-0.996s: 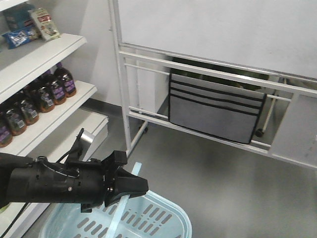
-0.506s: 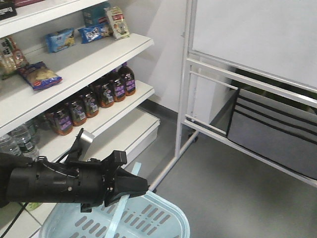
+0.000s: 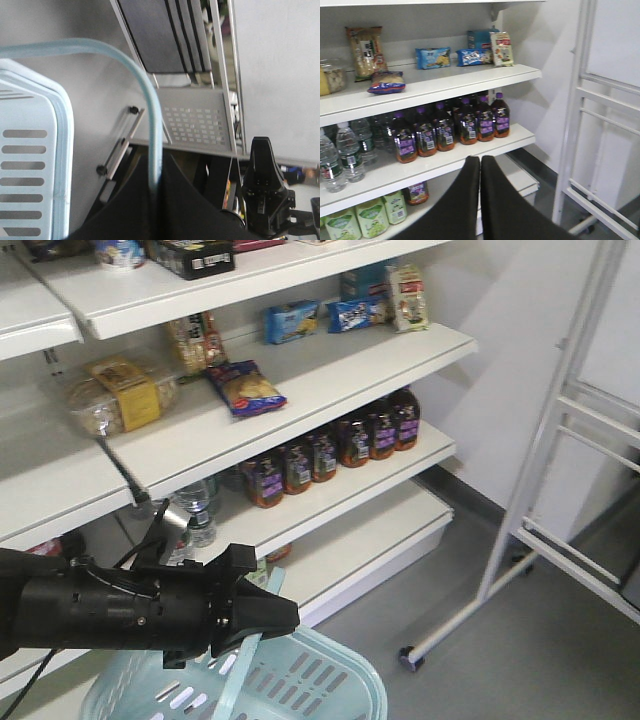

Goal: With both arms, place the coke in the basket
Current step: 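Turn the base toward the shelf with the Coca-Cola can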

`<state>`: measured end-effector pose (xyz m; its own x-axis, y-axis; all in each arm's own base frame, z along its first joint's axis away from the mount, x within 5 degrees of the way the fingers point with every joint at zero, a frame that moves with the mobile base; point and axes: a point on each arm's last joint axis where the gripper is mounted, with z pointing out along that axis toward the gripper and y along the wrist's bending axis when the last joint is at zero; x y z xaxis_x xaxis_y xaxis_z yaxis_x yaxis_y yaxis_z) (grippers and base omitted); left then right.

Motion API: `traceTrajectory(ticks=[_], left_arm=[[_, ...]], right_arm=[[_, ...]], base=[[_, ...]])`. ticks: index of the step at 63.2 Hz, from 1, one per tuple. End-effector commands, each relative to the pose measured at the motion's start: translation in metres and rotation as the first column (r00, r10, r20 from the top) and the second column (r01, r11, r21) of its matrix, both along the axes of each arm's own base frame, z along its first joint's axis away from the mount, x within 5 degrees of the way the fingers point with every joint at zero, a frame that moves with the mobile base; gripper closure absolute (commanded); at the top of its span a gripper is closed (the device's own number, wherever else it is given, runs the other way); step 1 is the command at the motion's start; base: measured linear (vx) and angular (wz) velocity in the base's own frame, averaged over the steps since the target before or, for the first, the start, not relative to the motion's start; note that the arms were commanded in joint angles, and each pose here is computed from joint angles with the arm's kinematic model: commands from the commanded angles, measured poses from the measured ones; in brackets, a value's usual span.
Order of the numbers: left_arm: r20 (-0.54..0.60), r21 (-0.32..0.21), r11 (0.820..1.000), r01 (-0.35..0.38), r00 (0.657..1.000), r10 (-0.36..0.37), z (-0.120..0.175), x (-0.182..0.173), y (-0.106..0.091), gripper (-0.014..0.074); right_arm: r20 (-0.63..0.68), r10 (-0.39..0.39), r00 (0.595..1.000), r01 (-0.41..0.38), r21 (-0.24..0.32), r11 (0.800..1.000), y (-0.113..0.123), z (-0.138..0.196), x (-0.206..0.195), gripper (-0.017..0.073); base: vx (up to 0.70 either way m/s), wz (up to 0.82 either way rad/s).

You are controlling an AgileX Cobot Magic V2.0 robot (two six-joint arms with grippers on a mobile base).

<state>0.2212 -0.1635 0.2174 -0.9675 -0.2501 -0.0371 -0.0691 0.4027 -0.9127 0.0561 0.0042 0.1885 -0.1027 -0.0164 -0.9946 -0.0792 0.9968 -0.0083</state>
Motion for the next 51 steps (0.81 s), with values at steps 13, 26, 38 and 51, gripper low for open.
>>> traceTrajectory(ticks=[13, 26, 38, 51], left_arm=[[0.032, -0.112, 0.994, 0.001, 0.999, 0.003, 0.0234, -0.001, -0.0036, 0.06], [0.032, -0.112, 0.994, 0.001, 0.999, 0.003, 0.0234, -0.001, -0.0036, 0.06], [0.032, -0.112, 0.994, 0.001, 0.999, 0.003, 0.0234, -0.001, -0.0036, 0.06], [0.032, -0.112, 0.994, 0.001, 0.999, 0.003, 0.0234, -0.001, -0.0036, 0.06]], right_arm=[[0.079, 0.001, 0.997, -0.001, -0.003, 1.0, 0.0001, 0.0049, -0.0001, 0.0569], [0.079, 0.001, 0.997, -0.001, -0.003, 1.0, 0.0001, 0.0049, -0.0001, 0.0569], [0.079, 0.001, 0.997, -0.001, -0.003, 1.0, 0.0001, 0.0049, -0.0001, 0.0569], [0.079, 0.001, 0.997, -0.001, -0.003, 1.0, 0.0001, 0.0049, -0.0001, 0.0569]], base=[[0.13, 0.57], [0.12, 0.49], [0.11, 0.5], [0.1, 0.53]])
